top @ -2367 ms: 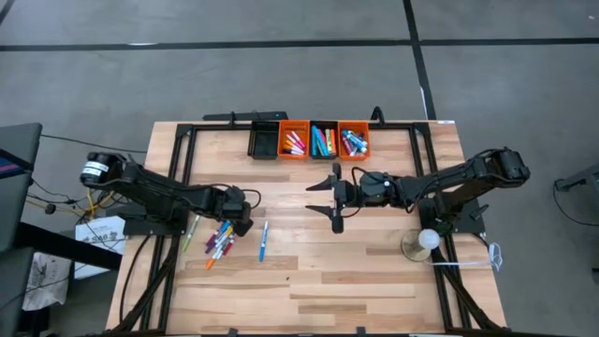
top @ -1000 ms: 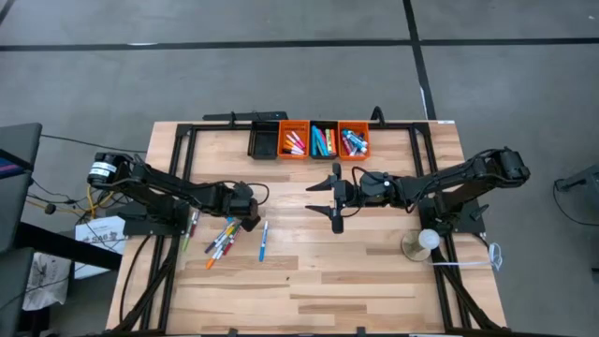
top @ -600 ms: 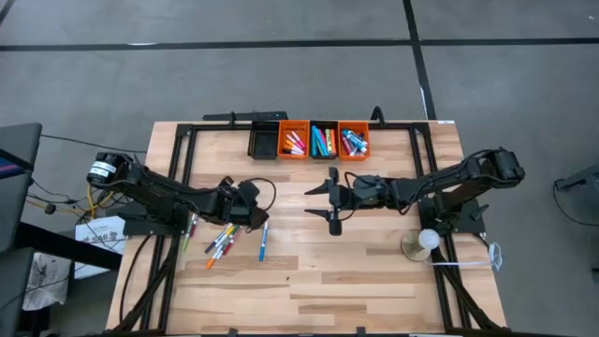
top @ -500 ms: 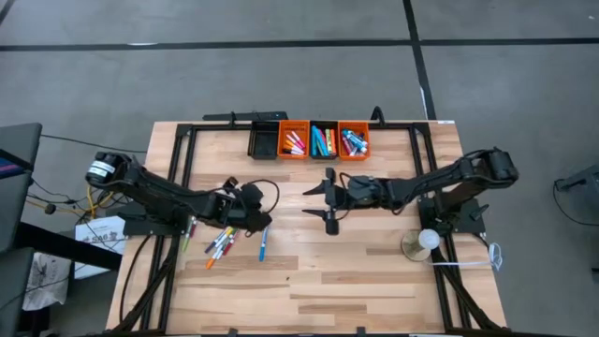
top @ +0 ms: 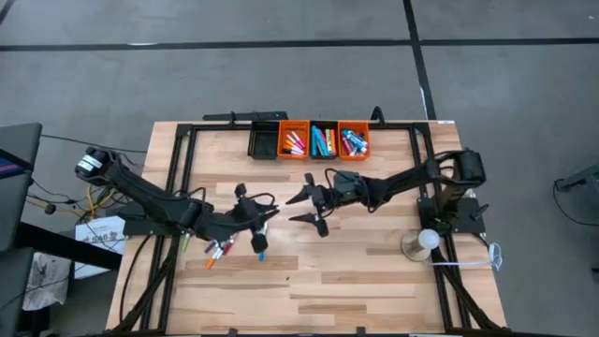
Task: Pick & Place Markers
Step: Put the light blue white highlighter pen into the left orange bin
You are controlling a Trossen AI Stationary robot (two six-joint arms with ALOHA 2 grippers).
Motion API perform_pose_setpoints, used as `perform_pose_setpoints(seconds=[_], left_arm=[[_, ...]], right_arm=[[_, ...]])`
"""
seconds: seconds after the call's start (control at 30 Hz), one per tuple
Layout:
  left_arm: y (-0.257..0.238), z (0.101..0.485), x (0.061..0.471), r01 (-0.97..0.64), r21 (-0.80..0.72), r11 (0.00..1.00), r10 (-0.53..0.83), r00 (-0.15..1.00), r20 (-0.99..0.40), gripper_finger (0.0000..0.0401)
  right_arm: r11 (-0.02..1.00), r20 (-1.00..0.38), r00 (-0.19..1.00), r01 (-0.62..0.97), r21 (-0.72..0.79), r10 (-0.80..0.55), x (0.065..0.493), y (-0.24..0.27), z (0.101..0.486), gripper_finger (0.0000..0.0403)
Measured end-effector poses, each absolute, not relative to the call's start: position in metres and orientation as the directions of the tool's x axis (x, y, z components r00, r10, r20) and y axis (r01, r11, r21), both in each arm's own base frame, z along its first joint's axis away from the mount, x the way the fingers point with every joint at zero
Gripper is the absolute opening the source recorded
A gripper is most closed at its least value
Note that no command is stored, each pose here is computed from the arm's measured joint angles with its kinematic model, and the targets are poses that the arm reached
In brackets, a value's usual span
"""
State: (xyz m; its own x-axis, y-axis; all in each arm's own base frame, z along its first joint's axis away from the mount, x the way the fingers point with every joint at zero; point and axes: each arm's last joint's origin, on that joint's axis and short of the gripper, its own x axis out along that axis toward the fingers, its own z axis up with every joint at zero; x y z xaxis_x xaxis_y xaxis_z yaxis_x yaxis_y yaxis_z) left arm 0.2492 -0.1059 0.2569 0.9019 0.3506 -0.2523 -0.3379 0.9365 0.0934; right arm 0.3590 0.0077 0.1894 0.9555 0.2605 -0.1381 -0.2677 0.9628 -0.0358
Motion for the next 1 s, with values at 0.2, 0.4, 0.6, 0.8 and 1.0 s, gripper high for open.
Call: perform_pose_setpoints(seconds=[0.2, 0.4, 0.6, 0.8, 1.0], left_arm=[[-0.11, 0.257, 0.256, -0.26, 0.082, 0.962, 0.272, 0.934, -0.231, 0.0033], [-0.11, 0.252, 0.261, -0.25, 0.085, 0.964, 0.264, 0.934, -0.241, 0.0035], [-0.109, 0.251, 0.261, -0.248, 0.087, 0.965, 0.262, 0.934, -0.245, 0.0033], [-0.109, 0.252, 0.262, -0.249, 0.08, 0.965, 0.261, 0.936, -0.236, 0.0035], [-0.108, 0.253, 0.262, -0.255, 0.077, 0.964, 0.266, 0.935, -0.234, 0.0038]], right_arm=[[0.958, -0.117, 0.951, -0.288, 0.003, 0.286, 0.386, 0.017, 0.187, 0.0219], [0.942, -0.082, 0.942, -0.33, -0.062, 0.324, 0.392, 0.033, 0.196, 0.0219], [0.942, -0.056, 0.943, -0.331, -0.062, 0.328, 0.391, 0.036, 0.201, 0.0213], [0.945, -0.06, 0.946, -0.322, -0.06, 0.319, 0.392, 0.033, 0.199, 0.0152], [0.945, -0.061, 0.947, -0.321, -0.071, 0.317, 0.392, 0.032, 0.198, 0.0032]])
